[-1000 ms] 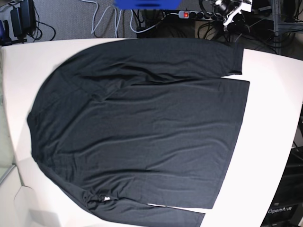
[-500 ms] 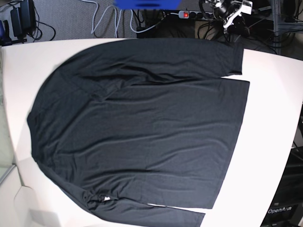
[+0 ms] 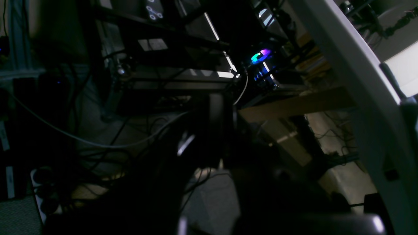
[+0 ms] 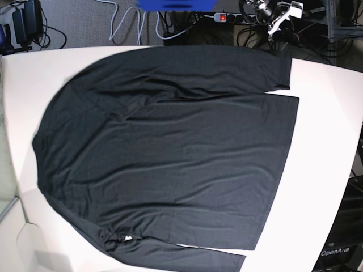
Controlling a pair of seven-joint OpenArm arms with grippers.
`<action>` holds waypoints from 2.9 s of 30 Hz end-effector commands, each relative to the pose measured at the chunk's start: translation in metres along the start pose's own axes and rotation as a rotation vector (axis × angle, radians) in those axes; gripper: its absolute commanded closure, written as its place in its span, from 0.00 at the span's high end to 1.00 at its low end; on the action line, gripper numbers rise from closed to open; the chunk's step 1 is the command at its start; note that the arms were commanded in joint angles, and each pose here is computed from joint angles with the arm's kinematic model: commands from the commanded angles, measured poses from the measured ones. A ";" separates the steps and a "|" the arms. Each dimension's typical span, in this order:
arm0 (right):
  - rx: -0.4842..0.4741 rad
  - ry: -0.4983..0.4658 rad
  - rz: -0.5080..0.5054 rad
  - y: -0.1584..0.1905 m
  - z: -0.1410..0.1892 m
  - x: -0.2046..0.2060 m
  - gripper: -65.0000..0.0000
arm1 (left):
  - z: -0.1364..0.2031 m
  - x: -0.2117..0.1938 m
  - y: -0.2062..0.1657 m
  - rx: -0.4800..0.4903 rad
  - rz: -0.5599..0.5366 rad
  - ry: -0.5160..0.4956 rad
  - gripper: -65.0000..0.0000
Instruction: Fold the T-shirt properly
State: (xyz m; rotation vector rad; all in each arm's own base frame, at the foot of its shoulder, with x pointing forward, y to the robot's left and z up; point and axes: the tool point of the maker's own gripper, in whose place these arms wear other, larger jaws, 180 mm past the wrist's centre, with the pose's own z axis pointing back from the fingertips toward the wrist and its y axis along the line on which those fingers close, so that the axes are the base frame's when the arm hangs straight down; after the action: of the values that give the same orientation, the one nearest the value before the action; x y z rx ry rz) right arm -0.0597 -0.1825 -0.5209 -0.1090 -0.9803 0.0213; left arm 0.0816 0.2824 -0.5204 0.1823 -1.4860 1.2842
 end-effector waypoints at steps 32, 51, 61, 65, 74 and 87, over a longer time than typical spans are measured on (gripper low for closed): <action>-0.010 -0.022 0.012 -0.002 0.001 0.004 0.00 | 0.045 -0.067 -0.046 -0.338 -0.103 0.390 0.00; -0.014 -0.021 0.009 -0.001 0.001 0.003 0.00 | 0.133 -0.165 -0.036 -0.727 -0.549 1.161 0.00; -0.015 -0.007 0.008 -0.001 -0.009 0.002 0.00 | 0.081 -0.125 0.067 -0.498 -1.050 1.257 0.00; -0.017 0.012 0.005 -0.001 -0.020 0.001 0.00 | 0.063 -0.113 0.084 -0.413 -1.194 1.211 0.00; -0.020 0.070 0.008 -0.004 -0.038 -0.006 0.00 | 0.032 -0.103 0.094 -0.242 -1.378 1.193 0.00; -0.020 0.070 0.021 -0.009 -0.036 -0.006 0.00 | 0.044 -0.096 0.113 -0.209 -1.497 1.272 0.00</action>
State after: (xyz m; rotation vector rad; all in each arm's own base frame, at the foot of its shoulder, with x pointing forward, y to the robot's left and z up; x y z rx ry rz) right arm -0.0259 -0.1898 -0.5500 -0.1172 -0.9034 0.0140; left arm 0.0202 0.2423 -0.6538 0.1944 -0.1113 -0.1265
